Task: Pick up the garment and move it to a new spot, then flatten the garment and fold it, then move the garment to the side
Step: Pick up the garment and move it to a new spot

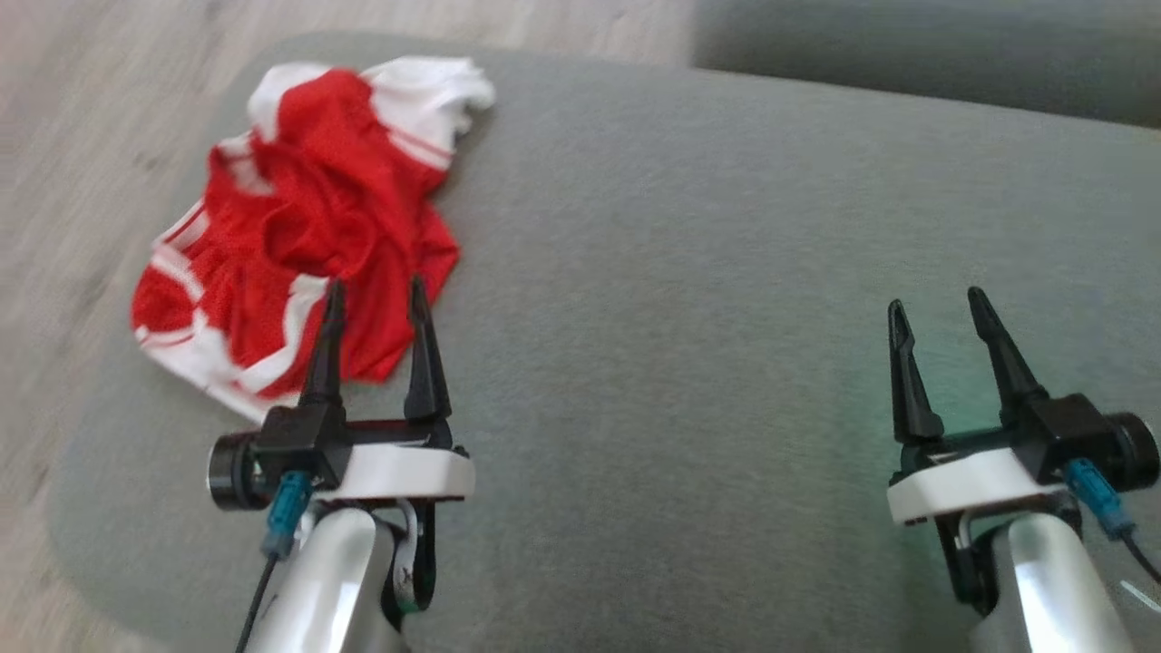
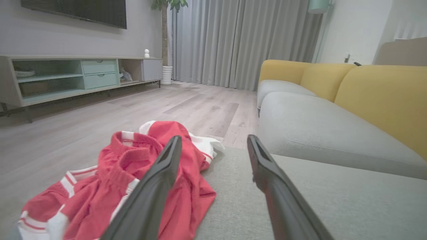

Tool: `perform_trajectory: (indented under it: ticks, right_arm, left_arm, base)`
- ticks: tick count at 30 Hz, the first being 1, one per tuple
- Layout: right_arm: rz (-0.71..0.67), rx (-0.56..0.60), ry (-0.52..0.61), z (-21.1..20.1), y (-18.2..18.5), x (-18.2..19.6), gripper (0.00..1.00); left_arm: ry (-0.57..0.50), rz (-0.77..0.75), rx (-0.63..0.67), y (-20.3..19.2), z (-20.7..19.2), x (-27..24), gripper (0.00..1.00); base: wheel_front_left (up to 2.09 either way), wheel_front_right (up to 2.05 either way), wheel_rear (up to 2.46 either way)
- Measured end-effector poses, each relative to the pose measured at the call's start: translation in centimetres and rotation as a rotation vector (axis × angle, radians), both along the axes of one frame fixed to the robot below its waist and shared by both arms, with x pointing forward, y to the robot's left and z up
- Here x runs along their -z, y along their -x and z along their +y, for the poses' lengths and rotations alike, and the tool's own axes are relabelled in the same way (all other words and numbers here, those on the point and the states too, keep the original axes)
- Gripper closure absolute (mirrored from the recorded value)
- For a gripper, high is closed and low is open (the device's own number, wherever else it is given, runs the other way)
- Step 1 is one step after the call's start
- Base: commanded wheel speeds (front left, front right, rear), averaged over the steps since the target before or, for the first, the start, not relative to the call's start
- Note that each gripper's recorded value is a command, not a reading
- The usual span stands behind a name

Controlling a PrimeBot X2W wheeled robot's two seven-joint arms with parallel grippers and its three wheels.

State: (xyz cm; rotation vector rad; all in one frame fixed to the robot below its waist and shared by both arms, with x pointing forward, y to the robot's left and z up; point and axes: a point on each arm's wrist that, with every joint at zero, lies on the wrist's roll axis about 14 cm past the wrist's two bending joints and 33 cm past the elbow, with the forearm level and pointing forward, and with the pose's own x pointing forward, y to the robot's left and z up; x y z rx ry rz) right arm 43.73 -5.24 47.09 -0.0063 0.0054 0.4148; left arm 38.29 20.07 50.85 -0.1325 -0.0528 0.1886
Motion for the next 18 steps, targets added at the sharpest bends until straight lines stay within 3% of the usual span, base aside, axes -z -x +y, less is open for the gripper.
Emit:
perform_trajectory:
  ticks: [10, 18]
  right_arm:
    - [0.037, -0.141, 0.006, 5.1, -3.2, 3.4, 0.00]
    - [0.029, -0.199, 0.042, 6.0, -6.5, 6.3, 0.00]
  left_arm:
    - [-0.031, 0.026, -0.211, 1.4, 6.3, 0.2, 0.00]
    - [-0.153, -0.027, -0.204, -4.3, 9.5, -2.2, 0.00]
  base:
    - [0.00, 0.00, 0.00]
    - [0.00, 0.00, 0.00]
